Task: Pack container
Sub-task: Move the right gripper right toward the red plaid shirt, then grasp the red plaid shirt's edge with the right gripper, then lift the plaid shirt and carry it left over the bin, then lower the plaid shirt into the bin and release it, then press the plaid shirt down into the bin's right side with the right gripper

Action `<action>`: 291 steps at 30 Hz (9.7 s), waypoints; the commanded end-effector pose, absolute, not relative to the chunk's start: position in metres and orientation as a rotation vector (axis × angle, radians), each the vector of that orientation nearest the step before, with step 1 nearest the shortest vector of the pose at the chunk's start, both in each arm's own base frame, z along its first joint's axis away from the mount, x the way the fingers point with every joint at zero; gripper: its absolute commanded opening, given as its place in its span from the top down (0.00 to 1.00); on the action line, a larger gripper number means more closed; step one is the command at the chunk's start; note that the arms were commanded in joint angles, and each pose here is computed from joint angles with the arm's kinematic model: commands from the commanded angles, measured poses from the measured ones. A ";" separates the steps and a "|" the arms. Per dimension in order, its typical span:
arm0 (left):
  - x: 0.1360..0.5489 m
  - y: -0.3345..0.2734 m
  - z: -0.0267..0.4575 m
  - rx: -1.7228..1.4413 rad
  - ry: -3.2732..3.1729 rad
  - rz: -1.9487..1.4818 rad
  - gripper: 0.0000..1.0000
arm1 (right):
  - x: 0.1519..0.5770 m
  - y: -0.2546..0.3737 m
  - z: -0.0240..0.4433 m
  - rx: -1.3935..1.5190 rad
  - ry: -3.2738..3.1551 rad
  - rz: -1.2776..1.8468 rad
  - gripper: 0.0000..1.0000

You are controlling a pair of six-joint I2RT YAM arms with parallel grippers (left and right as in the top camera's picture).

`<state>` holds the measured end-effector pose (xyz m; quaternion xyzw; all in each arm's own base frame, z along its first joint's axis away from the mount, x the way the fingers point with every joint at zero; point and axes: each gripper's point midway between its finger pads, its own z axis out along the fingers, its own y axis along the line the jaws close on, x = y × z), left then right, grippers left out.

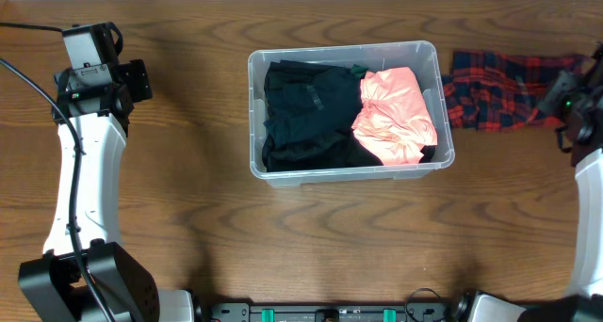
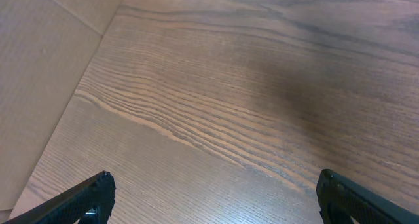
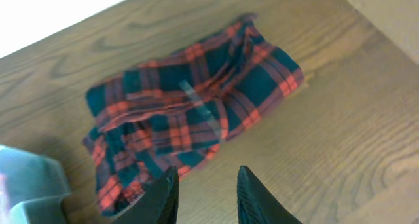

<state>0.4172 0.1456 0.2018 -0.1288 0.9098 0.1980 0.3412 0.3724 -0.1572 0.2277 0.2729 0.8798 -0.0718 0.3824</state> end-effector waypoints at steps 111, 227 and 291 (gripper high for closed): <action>0.416 0.148 0.201 -0.354 2.369 0.526 0.02 | 0.417 -0.243 0.222 0.945 1.979 0.096 0.99; 0.416 0.148 0.201 -0.354 2.369 0.526 0.02 | 0.427 0.282 0.345 0.956 1.578 1.233 0.99; 0.416 0.148 0.201 -0.354 2.369 0.526 0.02 | 0.369 0.102 0.188 0.389 2.349 -0.325 0.05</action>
